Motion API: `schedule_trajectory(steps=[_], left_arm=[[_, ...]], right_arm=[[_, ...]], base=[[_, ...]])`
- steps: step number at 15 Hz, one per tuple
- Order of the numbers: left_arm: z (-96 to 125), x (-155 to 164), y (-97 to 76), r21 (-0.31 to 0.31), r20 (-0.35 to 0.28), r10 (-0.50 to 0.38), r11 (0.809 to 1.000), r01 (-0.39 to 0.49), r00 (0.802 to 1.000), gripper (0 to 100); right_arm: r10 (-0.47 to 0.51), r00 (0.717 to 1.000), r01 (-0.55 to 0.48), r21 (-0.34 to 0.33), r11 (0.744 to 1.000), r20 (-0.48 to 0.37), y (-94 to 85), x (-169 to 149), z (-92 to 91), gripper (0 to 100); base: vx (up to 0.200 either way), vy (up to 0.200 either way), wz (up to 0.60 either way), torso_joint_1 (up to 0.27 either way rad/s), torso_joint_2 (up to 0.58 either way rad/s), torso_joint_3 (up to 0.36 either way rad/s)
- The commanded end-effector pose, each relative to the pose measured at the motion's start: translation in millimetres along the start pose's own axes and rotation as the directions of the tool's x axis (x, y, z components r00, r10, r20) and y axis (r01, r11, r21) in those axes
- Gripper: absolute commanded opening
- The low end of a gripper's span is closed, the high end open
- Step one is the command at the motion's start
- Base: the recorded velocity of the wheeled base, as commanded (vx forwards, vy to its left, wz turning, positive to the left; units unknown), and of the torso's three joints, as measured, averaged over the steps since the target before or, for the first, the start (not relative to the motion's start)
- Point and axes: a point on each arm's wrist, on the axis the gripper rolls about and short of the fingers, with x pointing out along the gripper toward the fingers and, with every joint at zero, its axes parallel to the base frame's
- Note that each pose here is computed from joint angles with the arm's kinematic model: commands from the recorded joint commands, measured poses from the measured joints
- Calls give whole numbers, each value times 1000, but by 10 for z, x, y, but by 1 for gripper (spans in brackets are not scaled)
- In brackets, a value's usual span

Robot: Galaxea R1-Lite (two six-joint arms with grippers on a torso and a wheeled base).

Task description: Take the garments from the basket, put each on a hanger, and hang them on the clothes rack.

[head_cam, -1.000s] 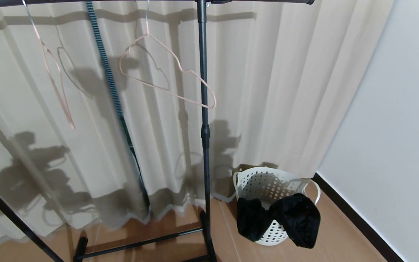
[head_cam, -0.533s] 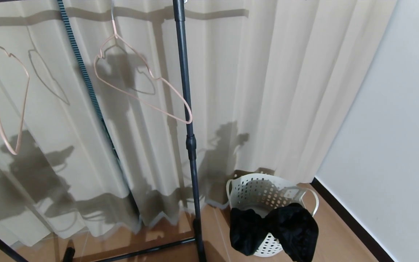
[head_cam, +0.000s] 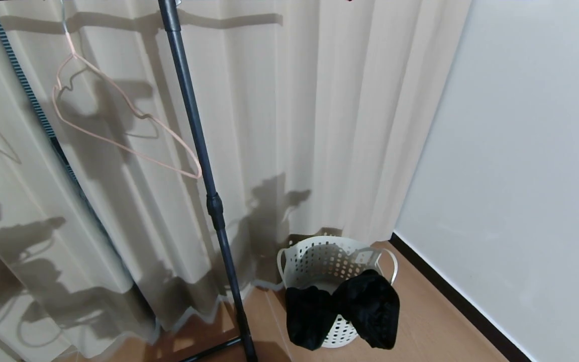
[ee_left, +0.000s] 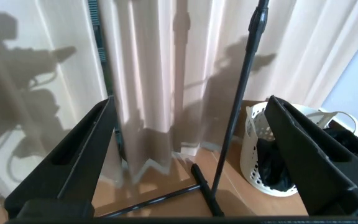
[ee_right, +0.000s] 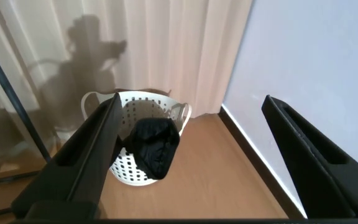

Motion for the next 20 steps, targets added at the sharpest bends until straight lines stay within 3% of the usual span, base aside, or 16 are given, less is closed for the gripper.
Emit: schedule_trajectory(steps=[1, 16, 20], left_arm=[[1, 1, 0, -1, -1, 1, 1000, -1, 1000, 100], [1, 1, 0, -1, -1, 0, 1000, 0, 1000, 100], [1, 1, 0, -1, -1, 0, 1000, 0, 1000, 100]], right_arm=[[1, 1000, -1, 1, 1000, 0, 0, 0, 0, 100], [-1, 1000, 1, 1, 1000, 0, 0, 0, 0, 100], [-1, 1000, 1, 1, 1000, 0, 0, 0, 0, 100]], base=[[0, 0, 0, 2, 7, -76], [0, 0, 0, 2, 2, -190], [0, 0, 0, -88, 278, -2]])
